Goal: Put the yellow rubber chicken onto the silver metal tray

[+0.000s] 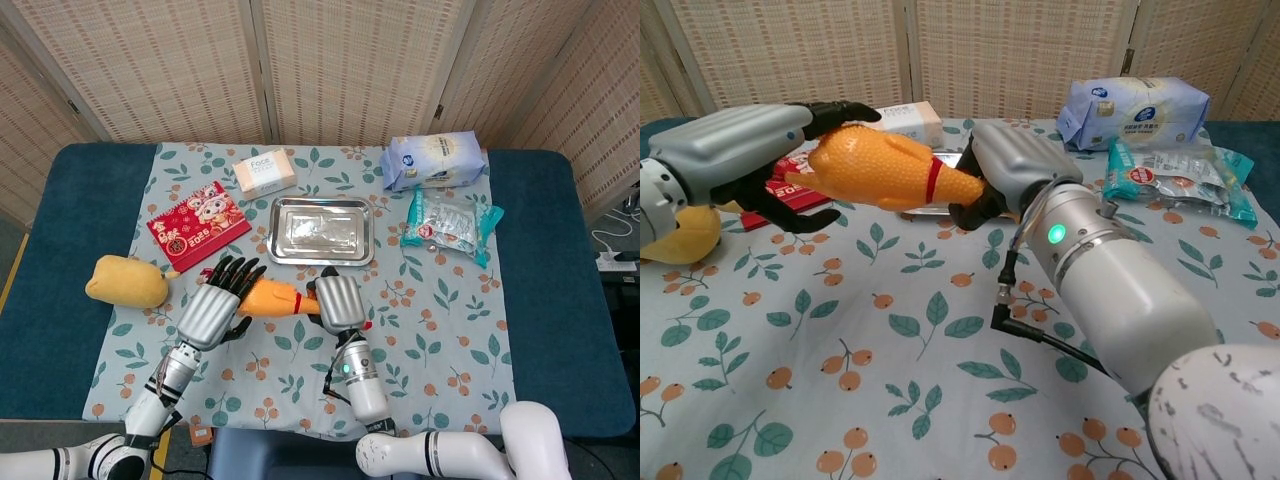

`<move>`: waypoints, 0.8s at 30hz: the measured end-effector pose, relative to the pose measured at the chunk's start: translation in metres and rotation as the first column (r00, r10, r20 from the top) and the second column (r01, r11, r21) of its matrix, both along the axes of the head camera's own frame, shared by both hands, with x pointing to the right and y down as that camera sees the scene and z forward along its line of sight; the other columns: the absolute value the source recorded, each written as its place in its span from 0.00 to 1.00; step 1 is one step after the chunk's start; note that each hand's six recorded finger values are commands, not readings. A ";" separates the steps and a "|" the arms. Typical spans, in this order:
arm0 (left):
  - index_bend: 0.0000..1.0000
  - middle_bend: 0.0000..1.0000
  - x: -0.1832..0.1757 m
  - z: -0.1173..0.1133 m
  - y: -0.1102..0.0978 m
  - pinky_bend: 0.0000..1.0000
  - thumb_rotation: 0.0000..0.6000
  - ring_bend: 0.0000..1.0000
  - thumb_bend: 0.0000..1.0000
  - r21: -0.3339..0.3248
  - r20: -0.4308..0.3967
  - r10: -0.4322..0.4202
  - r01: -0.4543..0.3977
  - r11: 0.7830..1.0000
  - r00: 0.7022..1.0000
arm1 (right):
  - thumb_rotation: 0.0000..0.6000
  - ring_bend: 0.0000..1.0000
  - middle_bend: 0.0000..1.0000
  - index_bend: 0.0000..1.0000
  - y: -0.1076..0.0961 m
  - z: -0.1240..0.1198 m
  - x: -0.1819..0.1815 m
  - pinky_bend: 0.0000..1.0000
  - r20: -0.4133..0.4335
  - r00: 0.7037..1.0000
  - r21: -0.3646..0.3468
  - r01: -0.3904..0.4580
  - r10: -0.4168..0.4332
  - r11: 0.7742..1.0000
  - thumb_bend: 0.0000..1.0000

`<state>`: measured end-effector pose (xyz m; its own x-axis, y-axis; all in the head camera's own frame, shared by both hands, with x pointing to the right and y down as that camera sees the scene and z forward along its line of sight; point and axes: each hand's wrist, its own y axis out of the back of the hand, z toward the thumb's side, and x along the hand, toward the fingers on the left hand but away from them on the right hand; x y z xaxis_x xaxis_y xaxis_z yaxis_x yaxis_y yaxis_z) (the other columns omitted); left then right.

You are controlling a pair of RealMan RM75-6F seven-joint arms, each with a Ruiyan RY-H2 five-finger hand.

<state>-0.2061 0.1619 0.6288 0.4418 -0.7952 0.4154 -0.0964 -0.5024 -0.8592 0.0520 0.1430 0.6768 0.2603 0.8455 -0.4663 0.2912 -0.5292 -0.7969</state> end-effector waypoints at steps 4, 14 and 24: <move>0.00 0.00 -0.003 -0.009 0.000 0.00 1.00 0.00 0.33 -0.020 -0.015 -0.003 0.003 1.000 1.000 | 1.00 0.93 0.66 0.92 -0.002 0.003 0.004 1.00 -0.026 1.000 0.009 -0.002 0.003 1.000 0.42; 0.00 0.00 -0.043 -0.034 -0.016 0.00 1.00 0.00 0.33 0.018 -0.039 -0.076 0.076 0.997 0.996 | 1.00 0.93 0.66 0.92 -0.028 0.012 0.027 1.00 -0.101 0.993 0.048 -0.055 0.060 0.997 0.42; 0.00 0.00 -0.103 -0.034 -0.004 0.00 1.00 0.00 0.33 -0.017 -0.097 -0.178 0.177 0.984 0.979 | 1.00 0.92 0.68 0.94 -0.071 0.027 0.053 1.00 -0.232 0.966 0.131 -0.082 0.111 0.988 0.42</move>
<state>-0.3087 0.1580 0.5944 0.3325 -0.8614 0.3840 -0.2680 -0.4767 -0.8372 0.1049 0.0716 0.7039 0.0683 0.9142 -0.3995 0.1306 -0.4052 -0.9048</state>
